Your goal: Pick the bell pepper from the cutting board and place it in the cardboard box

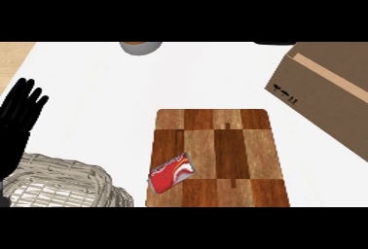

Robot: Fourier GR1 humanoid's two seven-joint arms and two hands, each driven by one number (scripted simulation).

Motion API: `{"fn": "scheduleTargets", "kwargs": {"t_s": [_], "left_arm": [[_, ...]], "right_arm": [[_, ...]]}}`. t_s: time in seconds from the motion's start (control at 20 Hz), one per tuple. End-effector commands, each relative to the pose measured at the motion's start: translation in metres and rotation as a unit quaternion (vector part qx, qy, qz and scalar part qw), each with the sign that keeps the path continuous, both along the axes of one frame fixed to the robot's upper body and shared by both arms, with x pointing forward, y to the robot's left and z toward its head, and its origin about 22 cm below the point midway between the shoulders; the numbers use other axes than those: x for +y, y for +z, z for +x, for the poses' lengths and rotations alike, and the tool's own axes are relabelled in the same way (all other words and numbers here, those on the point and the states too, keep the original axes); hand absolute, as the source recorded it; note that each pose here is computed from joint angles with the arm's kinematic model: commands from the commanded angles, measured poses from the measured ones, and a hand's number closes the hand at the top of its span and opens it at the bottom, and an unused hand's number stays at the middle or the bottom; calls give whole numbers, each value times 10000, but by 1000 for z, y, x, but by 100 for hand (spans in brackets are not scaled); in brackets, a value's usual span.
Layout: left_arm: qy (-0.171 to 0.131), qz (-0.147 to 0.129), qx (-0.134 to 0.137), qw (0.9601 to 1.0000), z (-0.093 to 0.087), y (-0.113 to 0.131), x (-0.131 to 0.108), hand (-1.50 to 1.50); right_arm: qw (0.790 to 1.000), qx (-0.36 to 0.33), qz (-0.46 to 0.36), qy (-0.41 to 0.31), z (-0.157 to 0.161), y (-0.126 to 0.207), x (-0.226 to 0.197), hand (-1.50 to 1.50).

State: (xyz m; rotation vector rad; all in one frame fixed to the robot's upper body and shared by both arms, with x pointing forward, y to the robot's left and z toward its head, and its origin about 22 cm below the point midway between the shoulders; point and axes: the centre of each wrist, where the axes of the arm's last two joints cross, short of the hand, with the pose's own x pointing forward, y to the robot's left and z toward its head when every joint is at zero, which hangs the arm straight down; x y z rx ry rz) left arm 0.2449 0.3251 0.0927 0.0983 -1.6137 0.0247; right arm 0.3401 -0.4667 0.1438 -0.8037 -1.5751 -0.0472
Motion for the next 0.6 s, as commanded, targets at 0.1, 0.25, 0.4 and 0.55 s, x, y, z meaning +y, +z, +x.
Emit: {"fn": "scheduleTargets", "kwargs": {"t_s": [0.1,0.25,0.4,0.55], "left_arm": [[-18,-185,721,9972,-9,-26,-7,0],[-55,-253,779,9966,-16,-46,-10,0],[-83,-179,769,9968,4,-38,-12,0],[-16,-227,824,9963,-2,-26,6,0]], "right_arm": [[9994,-231,215,171,-37,11,-56,-150],[9994,-157,166,262,-50,12,-71,-150],[9993,-176,45,331,-46,16,-71,-150],[9998,-91,-19,194,-68,-1,-90,-150]]}}
